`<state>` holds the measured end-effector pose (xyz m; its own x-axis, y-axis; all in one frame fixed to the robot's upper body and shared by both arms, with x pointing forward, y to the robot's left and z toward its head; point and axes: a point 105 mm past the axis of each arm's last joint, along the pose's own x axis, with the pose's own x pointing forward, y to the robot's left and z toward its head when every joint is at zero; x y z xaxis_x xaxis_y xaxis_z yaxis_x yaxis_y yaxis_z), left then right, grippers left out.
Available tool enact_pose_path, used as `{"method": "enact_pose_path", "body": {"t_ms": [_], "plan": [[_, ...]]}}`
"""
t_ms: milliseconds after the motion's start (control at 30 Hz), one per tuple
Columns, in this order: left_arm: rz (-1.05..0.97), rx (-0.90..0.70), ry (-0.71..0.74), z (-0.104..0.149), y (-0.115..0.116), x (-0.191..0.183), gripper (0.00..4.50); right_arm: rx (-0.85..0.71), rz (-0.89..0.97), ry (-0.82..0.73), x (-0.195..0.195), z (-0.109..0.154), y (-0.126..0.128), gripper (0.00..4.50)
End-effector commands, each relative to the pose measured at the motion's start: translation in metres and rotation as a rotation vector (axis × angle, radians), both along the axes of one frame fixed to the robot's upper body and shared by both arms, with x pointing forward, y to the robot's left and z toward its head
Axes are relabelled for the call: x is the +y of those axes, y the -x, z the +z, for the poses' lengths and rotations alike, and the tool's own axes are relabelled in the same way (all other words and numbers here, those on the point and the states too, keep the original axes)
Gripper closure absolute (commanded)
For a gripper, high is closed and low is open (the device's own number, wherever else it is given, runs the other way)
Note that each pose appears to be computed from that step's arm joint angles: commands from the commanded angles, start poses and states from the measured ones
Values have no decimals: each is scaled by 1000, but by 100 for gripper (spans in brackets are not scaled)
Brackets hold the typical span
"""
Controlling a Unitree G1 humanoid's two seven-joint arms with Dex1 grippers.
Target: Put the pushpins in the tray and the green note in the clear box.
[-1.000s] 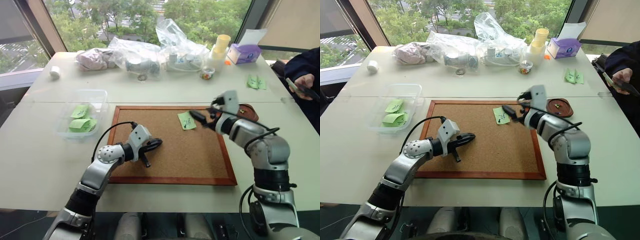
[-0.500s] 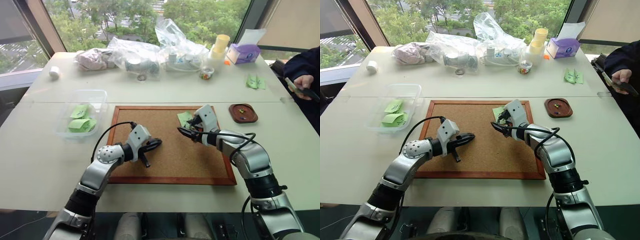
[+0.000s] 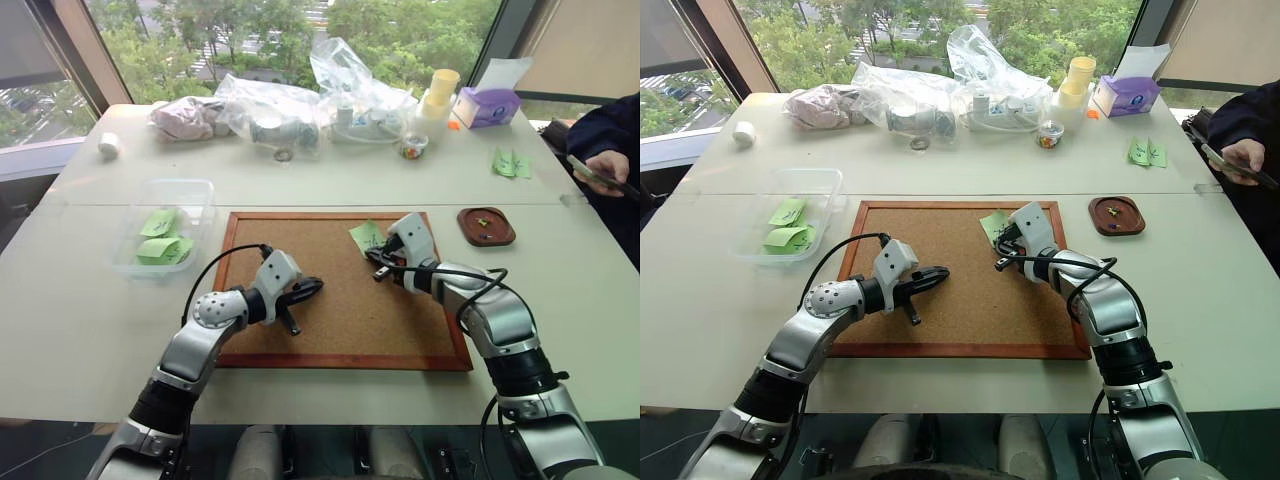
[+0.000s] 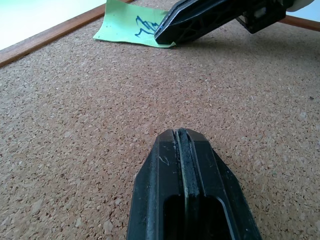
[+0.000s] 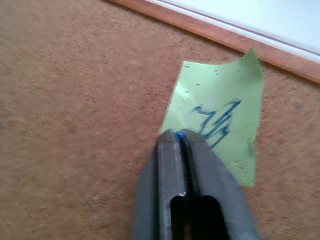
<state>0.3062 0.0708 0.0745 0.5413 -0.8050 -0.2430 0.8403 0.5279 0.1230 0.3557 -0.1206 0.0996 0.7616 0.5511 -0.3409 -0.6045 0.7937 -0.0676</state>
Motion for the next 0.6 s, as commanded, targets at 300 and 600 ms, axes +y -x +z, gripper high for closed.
{"method": "enact_pose_path", "body": {"t_ms": [300, 600], "plan": [[26, 126, -75, -36, 10, 11, 450, -158, 105, -37, 7, 51, 14, 441], [60, 136, -47, -28, 3, 20, 450, -199, 353, 36, 23, 73, 52, 441]]}}
